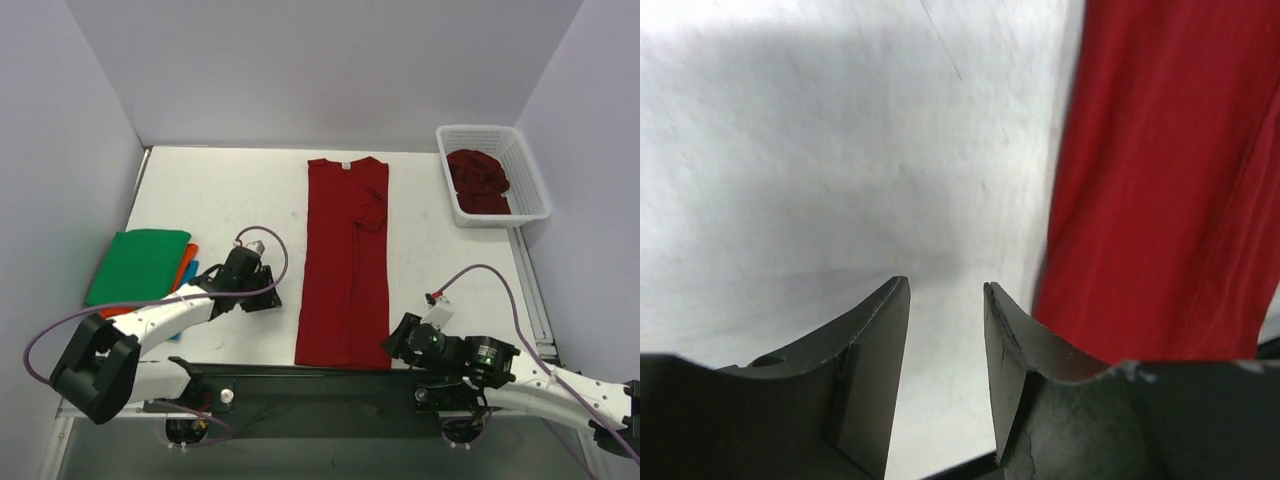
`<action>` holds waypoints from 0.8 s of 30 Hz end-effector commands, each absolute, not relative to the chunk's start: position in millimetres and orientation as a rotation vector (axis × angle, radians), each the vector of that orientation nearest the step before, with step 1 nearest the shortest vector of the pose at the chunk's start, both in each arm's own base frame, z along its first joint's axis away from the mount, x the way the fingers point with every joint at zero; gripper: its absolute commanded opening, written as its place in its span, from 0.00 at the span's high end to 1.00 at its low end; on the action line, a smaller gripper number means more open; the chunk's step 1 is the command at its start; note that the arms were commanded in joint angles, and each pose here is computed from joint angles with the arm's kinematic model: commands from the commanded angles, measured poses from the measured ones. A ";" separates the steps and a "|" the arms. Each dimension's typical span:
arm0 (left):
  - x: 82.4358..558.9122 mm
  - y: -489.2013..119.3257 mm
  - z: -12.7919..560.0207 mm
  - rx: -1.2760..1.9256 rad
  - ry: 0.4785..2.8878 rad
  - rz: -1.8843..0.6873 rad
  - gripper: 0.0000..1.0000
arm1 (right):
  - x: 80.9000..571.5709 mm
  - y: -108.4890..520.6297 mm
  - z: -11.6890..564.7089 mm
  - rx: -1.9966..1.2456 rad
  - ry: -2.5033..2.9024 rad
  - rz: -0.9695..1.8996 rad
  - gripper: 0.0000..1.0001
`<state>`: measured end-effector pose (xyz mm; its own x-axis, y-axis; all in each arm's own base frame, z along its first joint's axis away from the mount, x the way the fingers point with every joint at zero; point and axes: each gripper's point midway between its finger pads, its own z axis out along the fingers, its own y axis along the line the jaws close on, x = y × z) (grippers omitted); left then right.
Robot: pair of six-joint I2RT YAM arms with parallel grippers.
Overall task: Fold and stack the t-shirts
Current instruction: Rotate the tshirt 90 degrees, then grab the bottom of the folded rectangular tshirt with both arms
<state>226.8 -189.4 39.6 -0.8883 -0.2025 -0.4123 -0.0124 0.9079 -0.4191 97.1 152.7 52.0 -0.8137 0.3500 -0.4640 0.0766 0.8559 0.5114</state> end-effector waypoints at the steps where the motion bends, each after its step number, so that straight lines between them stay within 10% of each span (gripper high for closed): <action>1: 198.7 -196.7 50.6 -0.146 2.603 -0.689 0.54 | 85.6 125.9 23.6 0.369 2.556 0.492 0.58; 24: 90.0 -238.1 25.6 0.013 2.738 -0.922 0.50 | 62.5 143.7 -21.6 0.522 2.791 0.648 0.64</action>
<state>90.7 -232.8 26.0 -0.9694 -0.0518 -0.2398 0.1003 0.8085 -0.5799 87.4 160.7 6.0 -0.8732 0.4425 -0.2044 0.2699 0.7882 0.5530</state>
